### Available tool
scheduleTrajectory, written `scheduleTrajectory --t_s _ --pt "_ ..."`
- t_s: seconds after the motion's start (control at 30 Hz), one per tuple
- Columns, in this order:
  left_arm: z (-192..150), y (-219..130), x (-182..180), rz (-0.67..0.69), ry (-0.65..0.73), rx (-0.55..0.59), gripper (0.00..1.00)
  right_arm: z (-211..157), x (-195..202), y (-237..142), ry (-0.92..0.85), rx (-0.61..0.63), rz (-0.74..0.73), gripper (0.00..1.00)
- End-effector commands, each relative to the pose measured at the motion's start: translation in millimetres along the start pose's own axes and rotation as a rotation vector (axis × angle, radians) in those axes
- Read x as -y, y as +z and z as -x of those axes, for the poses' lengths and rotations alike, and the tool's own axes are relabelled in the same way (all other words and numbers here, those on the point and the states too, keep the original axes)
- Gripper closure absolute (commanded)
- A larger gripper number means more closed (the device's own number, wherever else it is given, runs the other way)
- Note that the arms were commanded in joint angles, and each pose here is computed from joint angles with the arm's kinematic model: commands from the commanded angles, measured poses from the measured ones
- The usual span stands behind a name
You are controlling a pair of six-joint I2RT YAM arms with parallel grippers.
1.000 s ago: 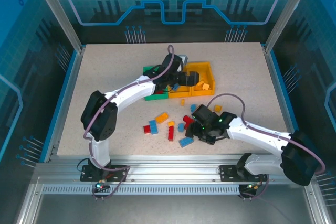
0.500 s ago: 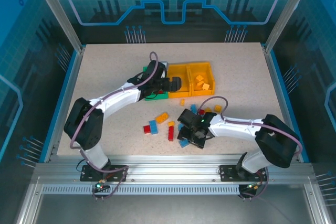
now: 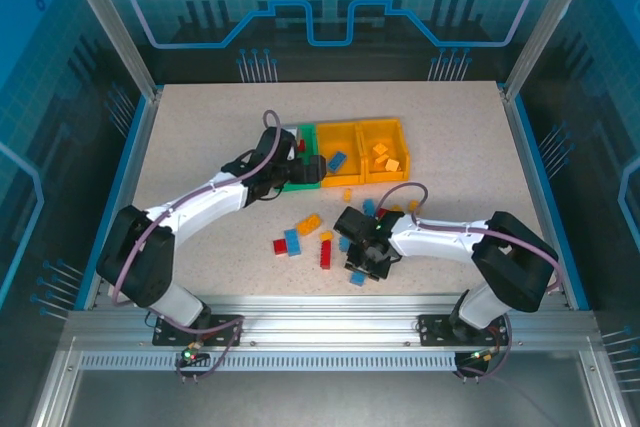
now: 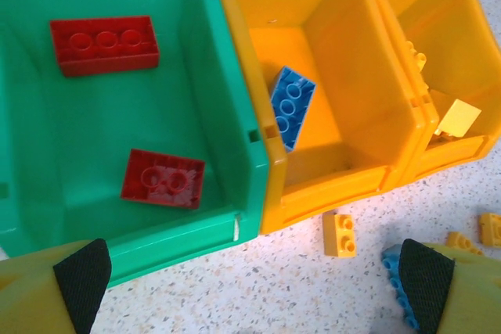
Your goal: Sort the legos into containers by color
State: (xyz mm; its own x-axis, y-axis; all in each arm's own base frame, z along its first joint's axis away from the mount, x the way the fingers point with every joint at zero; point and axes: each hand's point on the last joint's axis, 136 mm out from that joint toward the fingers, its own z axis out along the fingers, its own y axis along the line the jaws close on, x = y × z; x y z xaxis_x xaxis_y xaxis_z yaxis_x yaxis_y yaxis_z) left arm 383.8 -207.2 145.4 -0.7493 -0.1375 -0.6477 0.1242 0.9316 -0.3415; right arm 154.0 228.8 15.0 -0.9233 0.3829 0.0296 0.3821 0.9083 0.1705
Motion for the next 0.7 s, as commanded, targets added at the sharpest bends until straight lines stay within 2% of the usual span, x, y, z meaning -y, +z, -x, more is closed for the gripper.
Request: scheduleTrajectory --t_s 0.0,0.13,0.27,0.53,0.67 --pt "5.5 -10.7 -6.4 0.011 0.004 0.041 0.01 8.6 -4.0 2.1 -0.023 0.036 -0.005 0.69" --pt "-8.0 -15.0 -18.7 0.048 0.003 0.023 0.01 20.3 -18.6 -28.3 -0.108 0.118 0.043 0.72" --pt "-23.9 -20.1 -28.6 0.068 -0.008 0.002 0.01 48.7 -50.0 -70.1 -0.201 0.196 0.151 0.72" --pt "-57.9 -18.7 -47.9 0.118 -0.035 -0.077 0.01 142.8 -100.2 -119.7 -0.340 0.311 0.242 0.72" --pt "-68.6 -17.3 -52.0 0.124 -0.046 -0.101 0.01 192.0 -115.7 -122.9 -0.333 0.345 0.246 0.73"
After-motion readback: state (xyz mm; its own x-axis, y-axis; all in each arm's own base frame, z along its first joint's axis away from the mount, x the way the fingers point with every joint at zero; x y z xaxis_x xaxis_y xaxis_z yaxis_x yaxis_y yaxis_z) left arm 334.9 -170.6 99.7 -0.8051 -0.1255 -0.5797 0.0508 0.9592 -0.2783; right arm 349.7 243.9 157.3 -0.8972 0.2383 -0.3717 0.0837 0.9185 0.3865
